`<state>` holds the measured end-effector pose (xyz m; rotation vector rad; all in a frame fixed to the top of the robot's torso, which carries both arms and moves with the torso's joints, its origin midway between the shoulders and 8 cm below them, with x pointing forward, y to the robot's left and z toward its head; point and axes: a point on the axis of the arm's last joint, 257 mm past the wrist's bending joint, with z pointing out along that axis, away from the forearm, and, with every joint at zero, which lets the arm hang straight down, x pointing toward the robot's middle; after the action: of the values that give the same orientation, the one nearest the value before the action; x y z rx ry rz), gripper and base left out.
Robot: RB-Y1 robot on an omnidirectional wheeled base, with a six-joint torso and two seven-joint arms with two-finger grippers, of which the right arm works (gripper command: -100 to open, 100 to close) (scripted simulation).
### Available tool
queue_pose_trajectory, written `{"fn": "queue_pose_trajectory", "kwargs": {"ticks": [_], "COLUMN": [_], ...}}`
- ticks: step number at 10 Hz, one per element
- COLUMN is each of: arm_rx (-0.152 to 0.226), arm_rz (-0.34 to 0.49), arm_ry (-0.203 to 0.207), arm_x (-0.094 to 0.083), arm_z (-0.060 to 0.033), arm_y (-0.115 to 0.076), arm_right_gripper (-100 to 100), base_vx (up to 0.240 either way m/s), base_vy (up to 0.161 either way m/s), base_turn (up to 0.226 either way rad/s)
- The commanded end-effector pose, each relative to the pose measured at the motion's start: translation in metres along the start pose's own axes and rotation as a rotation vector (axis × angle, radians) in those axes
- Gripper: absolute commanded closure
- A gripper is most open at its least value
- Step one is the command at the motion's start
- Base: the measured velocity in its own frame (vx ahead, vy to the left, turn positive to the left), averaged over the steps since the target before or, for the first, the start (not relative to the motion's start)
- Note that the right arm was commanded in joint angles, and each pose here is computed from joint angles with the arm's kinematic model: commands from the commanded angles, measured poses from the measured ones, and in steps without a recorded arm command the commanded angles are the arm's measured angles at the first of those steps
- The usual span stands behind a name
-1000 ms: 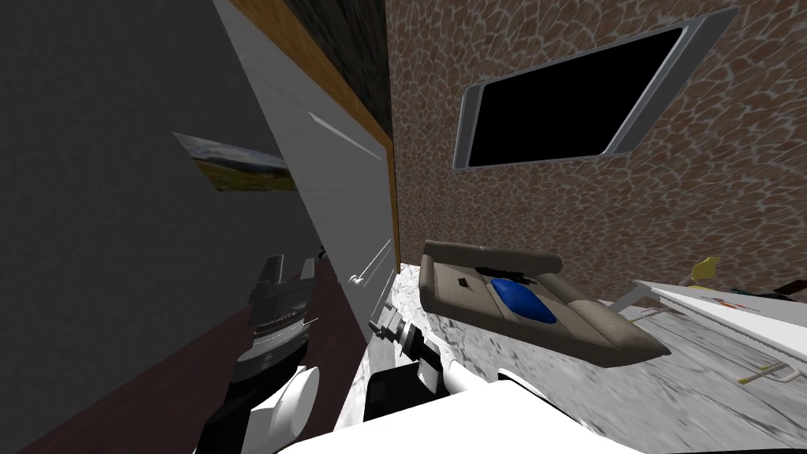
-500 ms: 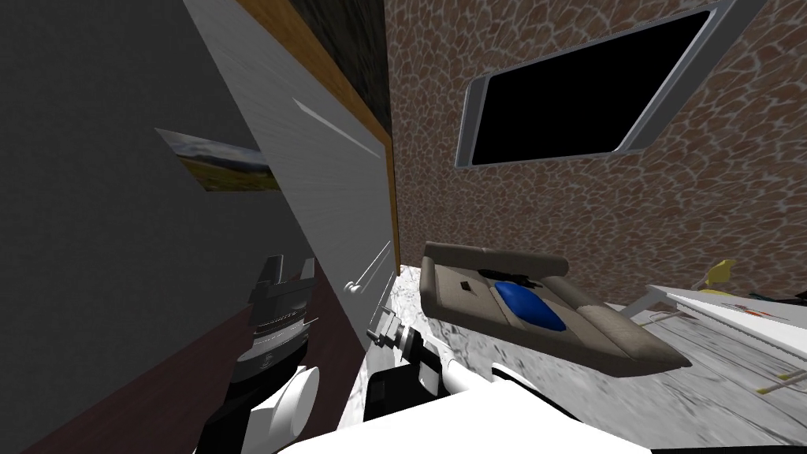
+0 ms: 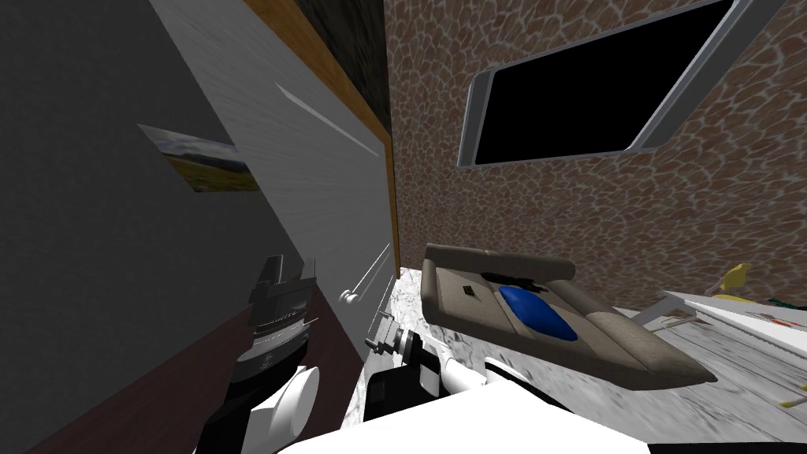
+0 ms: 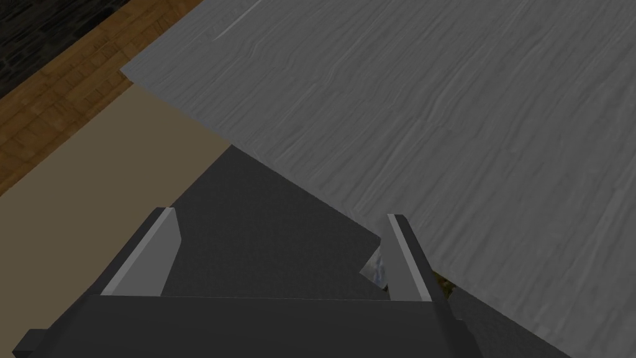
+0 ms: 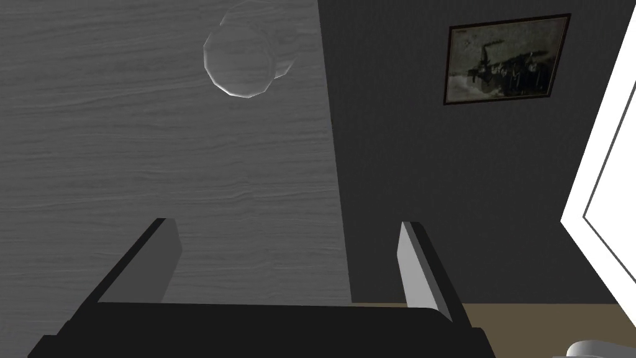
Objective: Push the door open
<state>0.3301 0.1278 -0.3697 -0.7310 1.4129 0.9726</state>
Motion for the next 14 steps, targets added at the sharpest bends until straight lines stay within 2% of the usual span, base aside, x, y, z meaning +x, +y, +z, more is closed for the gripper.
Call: {"fn": "queue_pose_trajectory", "kwargs": {"ticks": [1,5,6,9,10,11,13,14], "arm_rx": [-0.015,-0.054,-0.074,-0.092,-0.085,-0.072,-0.072,-0.062], "arm_rz": [-0.024,-0.080,-0.108,-0.132,-0.122,-0.140,-0.140,-0.147], "arm_ry": [0.013,0.044,0.057,0.068,0.065,0.089,0.089,0.101], "arm_x": [0.005,0.016,0.022,0.026,0.025,0.031,0.031,0.035], "arm_z": [0.0007,0.0009,0.0010,0.0017,0.0014,-0.0119,-0.0119,-0.0188], "arm_y": [0.004,0.014,0.019,0.024,0.022,0.008,0.008,0.001], "arm_right_gripper": [-100,-100,-100,-100,-100,-100,-100,-100], "base_vx": [0.108,0.119,0.127,0.086,0.042,0.057,0.036,0.063], "base_vy": [0.004,-0.006,0.008,0.008,0.007,0.137,0.099,0.127], "base_turn": [-0.008,-0.009,-0.013,-0.006,-0.001,0.040,-0.003,0.054]}}
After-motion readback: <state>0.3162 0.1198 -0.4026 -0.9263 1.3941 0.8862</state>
